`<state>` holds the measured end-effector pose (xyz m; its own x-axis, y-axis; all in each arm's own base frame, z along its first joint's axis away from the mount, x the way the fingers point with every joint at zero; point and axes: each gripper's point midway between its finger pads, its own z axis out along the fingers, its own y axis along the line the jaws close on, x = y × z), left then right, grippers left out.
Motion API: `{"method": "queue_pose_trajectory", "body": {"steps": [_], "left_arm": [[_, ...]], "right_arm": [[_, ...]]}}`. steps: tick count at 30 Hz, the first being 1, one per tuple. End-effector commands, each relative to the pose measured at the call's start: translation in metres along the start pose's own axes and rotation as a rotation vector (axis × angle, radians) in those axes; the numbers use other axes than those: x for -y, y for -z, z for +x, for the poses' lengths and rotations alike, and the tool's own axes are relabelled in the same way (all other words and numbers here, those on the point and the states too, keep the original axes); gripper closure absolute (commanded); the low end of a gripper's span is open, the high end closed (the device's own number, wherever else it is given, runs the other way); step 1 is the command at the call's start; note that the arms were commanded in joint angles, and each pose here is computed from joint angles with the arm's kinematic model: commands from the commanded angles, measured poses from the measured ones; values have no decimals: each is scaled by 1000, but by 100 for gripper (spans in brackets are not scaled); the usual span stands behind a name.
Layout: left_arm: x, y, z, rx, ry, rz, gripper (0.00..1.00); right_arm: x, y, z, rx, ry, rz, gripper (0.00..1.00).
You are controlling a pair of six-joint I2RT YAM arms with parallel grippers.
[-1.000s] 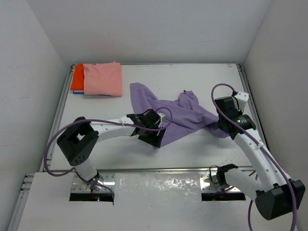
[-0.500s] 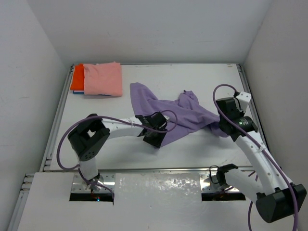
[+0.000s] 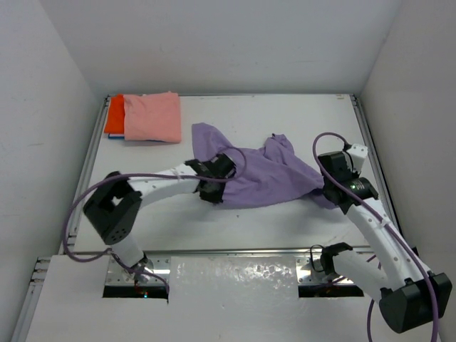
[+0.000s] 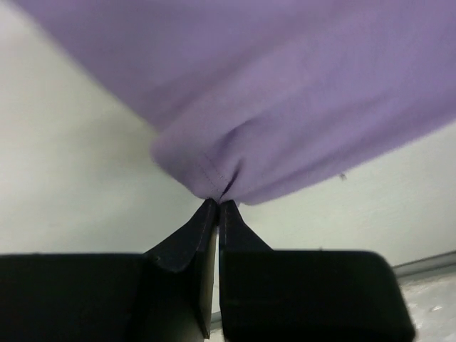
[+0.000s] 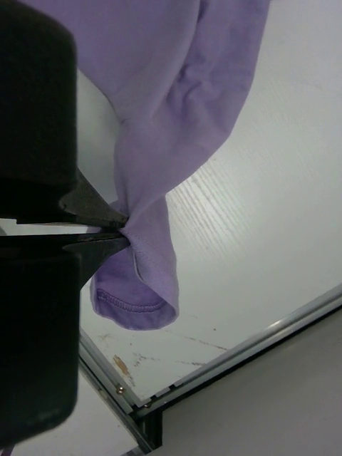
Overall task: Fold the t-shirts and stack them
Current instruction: Flatten out the tshirt
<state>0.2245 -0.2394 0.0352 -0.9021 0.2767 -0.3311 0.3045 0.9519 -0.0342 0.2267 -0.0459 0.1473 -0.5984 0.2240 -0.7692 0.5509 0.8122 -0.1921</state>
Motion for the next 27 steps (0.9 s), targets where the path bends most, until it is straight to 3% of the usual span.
{"method": "queue_pose_trajectory", "body": {"steps": [1, 5, 11, 15, 18, 27], "left_arm": [[-65, 39, -37, 133, 216, -84, 100], [-113, 55, -37, 166, 328, -173, 100], [-138, 63, -30, 185, 456, -173, 100], [-142, 61, -24, 171, 465, -184, 100], [-149, 61, -22, 168, 485, -204, 100], [-196, 65, -20, 189, 559, -286, 100]], "right_arm": [[-6, -9, 27, -59, 1, -24, 100], [-9, -14, 54, -115, -2, -49, 100], [-25, -16, 118, -272, -12, -169, 99], [-34, -10, 124, -233, -64, -272, 60], [-23, -3, 113, -184, -79, -256, 40], [-21, -11, 123, -239, -86, -188, 43]]}}
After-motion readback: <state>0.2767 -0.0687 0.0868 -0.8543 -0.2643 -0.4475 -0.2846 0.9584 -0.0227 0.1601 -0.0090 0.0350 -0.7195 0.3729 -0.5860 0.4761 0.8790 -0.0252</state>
